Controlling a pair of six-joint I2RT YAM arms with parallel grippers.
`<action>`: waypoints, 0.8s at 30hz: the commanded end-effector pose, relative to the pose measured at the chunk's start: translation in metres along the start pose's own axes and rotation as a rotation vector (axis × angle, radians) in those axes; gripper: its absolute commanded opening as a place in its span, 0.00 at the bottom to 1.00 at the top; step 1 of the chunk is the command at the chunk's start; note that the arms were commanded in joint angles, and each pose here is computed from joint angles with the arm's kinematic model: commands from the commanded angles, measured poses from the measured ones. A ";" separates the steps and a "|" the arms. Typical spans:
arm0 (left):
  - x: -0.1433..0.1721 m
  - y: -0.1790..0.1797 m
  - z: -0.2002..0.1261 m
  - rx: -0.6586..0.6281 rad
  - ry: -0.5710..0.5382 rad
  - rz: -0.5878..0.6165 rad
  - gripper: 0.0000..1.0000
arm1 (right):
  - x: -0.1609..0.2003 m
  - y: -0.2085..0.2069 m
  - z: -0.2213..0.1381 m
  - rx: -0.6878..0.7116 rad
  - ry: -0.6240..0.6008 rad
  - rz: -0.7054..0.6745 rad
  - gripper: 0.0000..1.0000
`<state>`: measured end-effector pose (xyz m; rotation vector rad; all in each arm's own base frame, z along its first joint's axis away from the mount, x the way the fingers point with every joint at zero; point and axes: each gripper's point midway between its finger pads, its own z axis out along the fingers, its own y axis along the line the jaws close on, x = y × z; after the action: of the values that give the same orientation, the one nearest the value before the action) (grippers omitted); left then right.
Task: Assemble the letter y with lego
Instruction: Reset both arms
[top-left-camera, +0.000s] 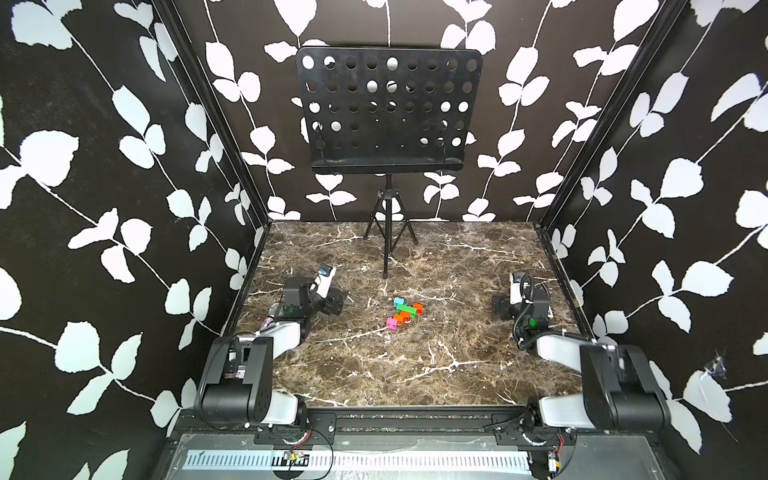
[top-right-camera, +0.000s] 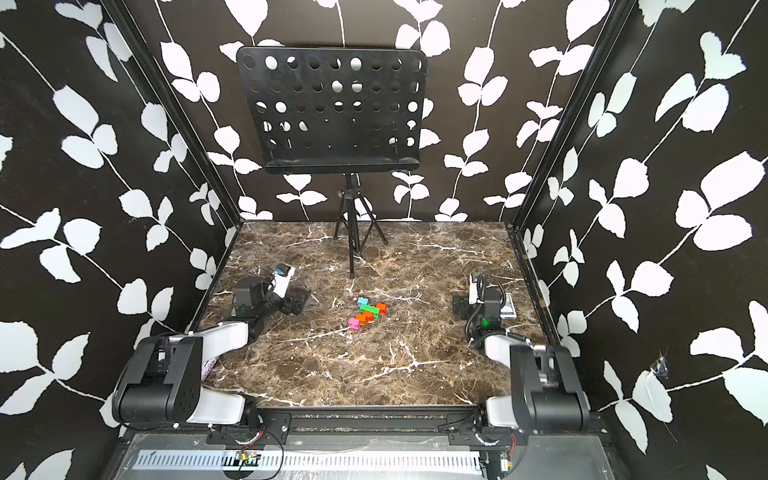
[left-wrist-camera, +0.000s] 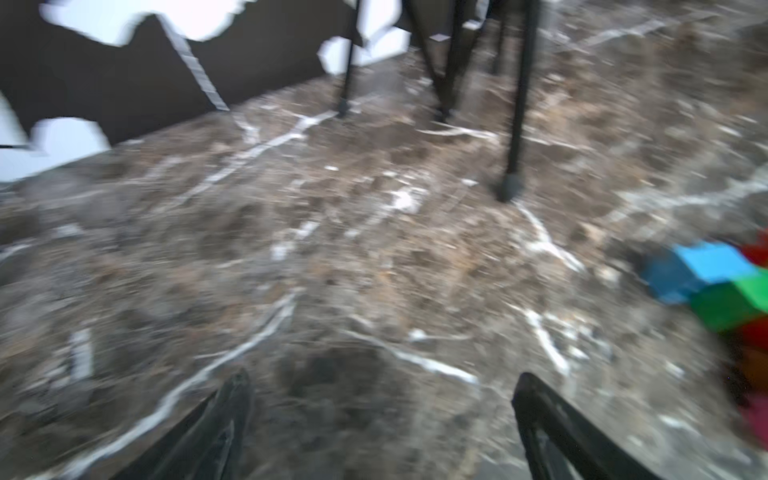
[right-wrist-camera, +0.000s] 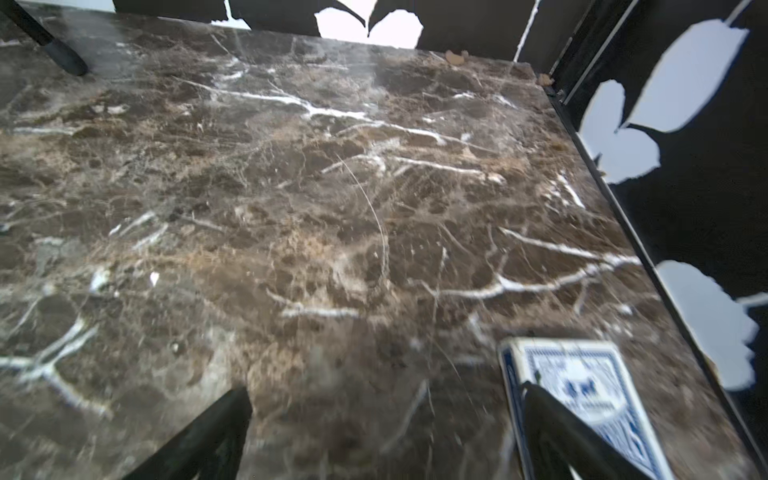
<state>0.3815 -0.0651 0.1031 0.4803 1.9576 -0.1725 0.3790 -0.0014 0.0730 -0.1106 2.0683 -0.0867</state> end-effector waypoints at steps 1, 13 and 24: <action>-0.011 0.028 -0.007 -0.158 -0.101 -0.031 0.99 | -0.024 -0.005 0.007 0.003 -0.139 0.033 1.00; 0.016 0.070 -0.006 -0.417 -0.071 -0.146 0.99 | -0.024 -0.001 0.007 -0.022 -0.119 0.017 0.99; 0.017 0.069 -0.005 -0.410 -0.060 -0.139 0.99 | -0.024 -0.001 0.007 -0.023 -0.119 0.019 0.99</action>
<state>0.3970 0.0034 0.0843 0.0836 1.9401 0.1249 0.3887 0.0001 0.0718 -0.1110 2.0235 -0.0483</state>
